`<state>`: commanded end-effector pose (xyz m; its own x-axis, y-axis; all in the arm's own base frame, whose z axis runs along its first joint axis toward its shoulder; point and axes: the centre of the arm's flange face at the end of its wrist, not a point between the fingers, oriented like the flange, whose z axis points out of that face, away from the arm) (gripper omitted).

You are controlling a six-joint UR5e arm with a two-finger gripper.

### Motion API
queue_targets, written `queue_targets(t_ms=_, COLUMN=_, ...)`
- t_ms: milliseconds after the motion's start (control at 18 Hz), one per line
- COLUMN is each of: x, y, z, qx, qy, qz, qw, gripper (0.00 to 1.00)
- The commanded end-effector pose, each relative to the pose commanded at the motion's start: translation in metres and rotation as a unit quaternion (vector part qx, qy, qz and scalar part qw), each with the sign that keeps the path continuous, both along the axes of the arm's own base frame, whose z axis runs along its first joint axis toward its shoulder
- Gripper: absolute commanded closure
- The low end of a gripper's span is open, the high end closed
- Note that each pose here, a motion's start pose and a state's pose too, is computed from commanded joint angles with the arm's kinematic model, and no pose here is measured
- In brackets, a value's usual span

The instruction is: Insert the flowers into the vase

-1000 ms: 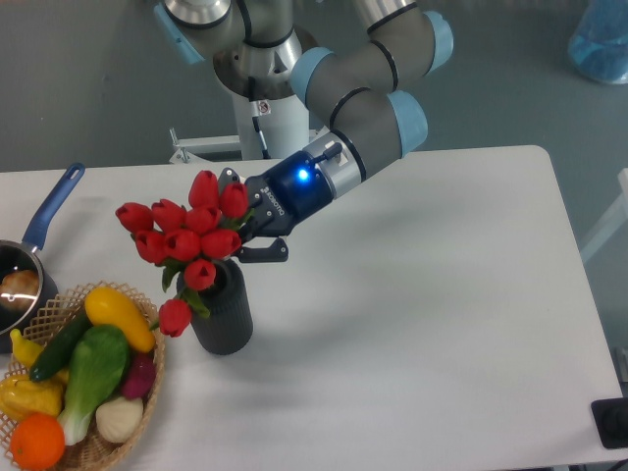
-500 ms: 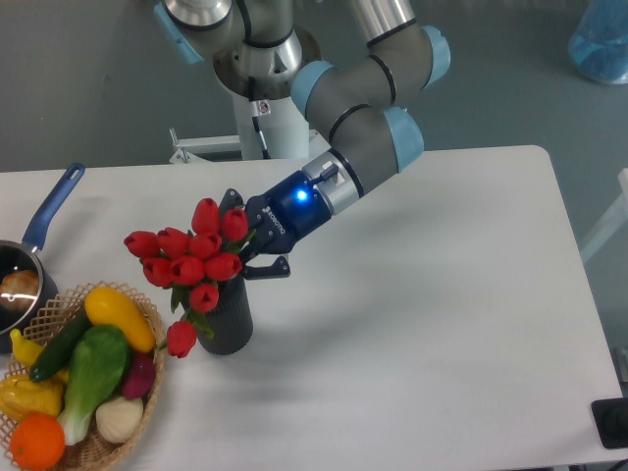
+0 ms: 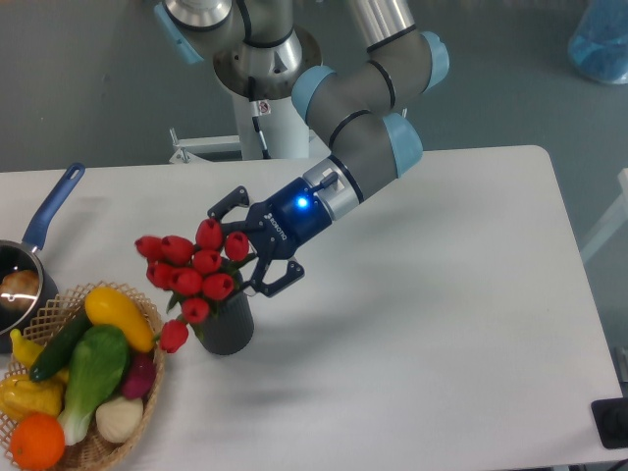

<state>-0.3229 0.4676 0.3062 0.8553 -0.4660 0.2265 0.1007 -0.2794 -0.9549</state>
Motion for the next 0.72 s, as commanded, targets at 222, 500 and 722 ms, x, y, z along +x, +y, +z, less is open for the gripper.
queue_targets(t_ms=222, x=-0.014, y=-0.017, z=0.014, qx=-0.014, qy=0.030, qz=0.021, qw=0.9992, gripper=0.00)
queue_targets(t_ms=500, x=-0.031, y=-0.060, z=0.062, qx=-0.120, qy=0.170, qz=0.073, qw=0.9754, gripper=0.00)
queue_targets(t_ms=722, x=-0.055, y=-0.090, z=0.085, qx=-0.147, qy=0.210, qz=0.115, qw=0.9598, gripper=0.00)
